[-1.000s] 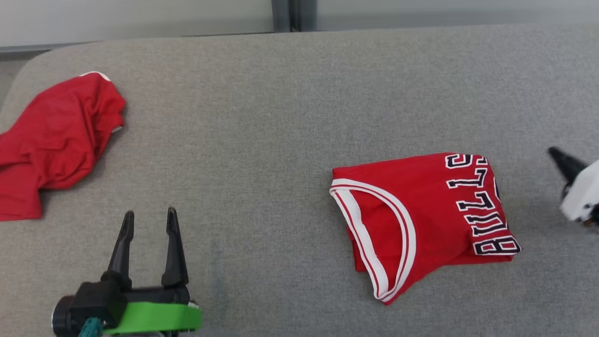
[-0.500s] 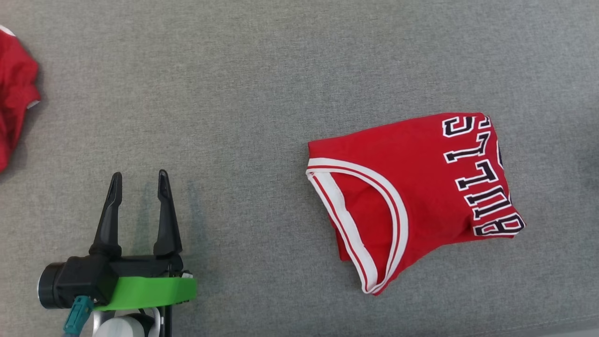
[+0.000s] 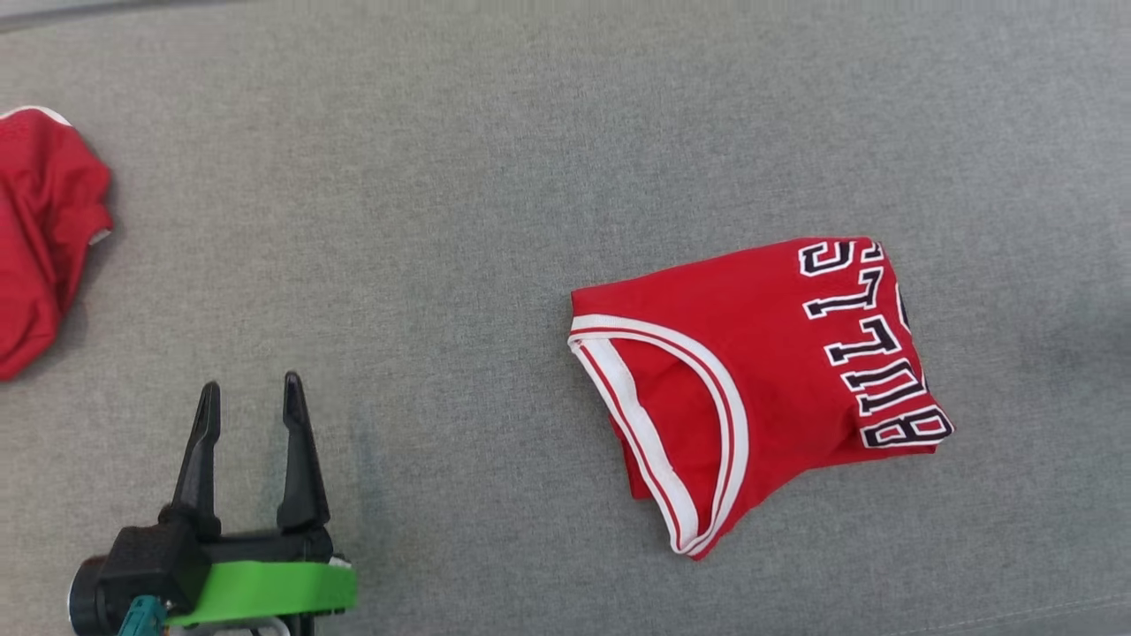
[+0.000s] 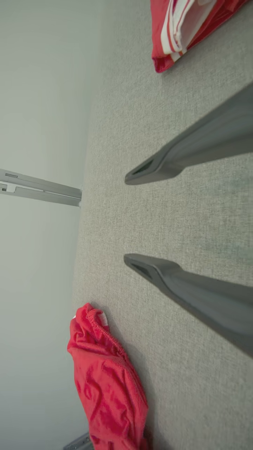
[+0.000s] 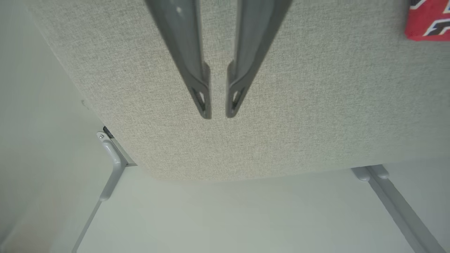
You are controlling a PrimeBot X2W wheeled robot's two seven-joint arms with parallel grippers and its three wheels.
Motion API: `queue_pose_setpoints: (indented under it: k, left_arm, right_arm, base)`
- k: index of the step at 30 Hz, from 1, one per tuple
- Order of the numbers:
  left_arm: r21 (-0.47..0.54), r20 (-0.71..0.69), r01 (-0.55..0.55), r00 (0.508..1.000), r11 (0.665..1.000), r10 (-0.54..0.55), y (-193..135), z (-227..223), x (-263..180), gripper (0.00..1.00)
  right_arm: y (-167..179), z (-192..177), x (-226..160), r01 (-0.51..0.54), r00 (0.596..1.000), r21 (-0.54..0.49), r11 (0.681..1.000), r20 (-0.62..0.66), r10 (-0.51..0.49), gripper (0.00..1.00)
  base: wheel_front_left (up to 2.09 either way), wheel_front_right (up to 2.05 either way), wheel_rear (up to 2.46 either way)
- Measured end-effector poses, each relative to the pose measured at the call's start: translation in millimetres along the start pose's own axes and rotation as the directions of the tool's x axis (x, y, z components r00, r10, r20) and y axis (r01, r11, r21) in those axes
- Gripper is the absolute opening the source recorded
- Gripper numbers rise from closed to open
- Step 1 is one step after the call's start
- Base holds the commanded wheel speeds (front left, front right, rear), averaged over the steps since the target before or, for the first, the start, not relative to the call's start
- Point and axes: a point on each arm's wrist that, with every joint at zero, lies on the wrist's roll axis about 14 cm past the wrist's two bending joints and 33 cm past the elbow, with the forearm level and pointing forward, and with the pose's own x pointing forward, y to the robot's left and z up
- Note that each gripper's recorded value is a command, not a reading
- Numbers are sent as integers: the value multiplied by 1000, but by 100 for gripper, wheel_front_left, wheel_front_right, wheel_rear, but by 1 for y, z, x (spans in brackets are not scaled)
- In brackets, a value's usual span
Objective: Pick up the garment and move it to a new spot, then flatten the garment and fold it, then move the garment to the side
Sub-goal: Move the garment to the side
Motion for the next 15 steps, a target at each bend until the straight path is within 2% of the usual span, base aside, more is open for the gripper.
queue_pose_setpoints:
  k: [3, 8, 13, 15]
  left_arm:
    - [4, -5, -34, 999, 999, 34, 10, 3, -19, 100]
    - [3, 12, -74, 997, 997, 74, 22, 14, -49, 100]
    - [4, 48, -53, 997, 999, 53, 20, 26, -71, 100]
    - [9, 70, -40, 997, 999, 39, 17, 32, -74, 100]
  right_arm:
    - [19, 1, -16, -37, 996, 4, 999, 80, 37, 100]
    - [64, -8, -49, -131, 981, -8, 991, 140, 131, 100]
    - [105, 15, -92, -179, 938, 14, 984, 303, 167, 100]
    - [119, 10, -112, -192, 927, 4, 981, 328, 180, 100]
  base:
    - [0, 0, 0]
    - [0, 0, 0]
    - [0, 0, 0]
    - [0, 0, 0]
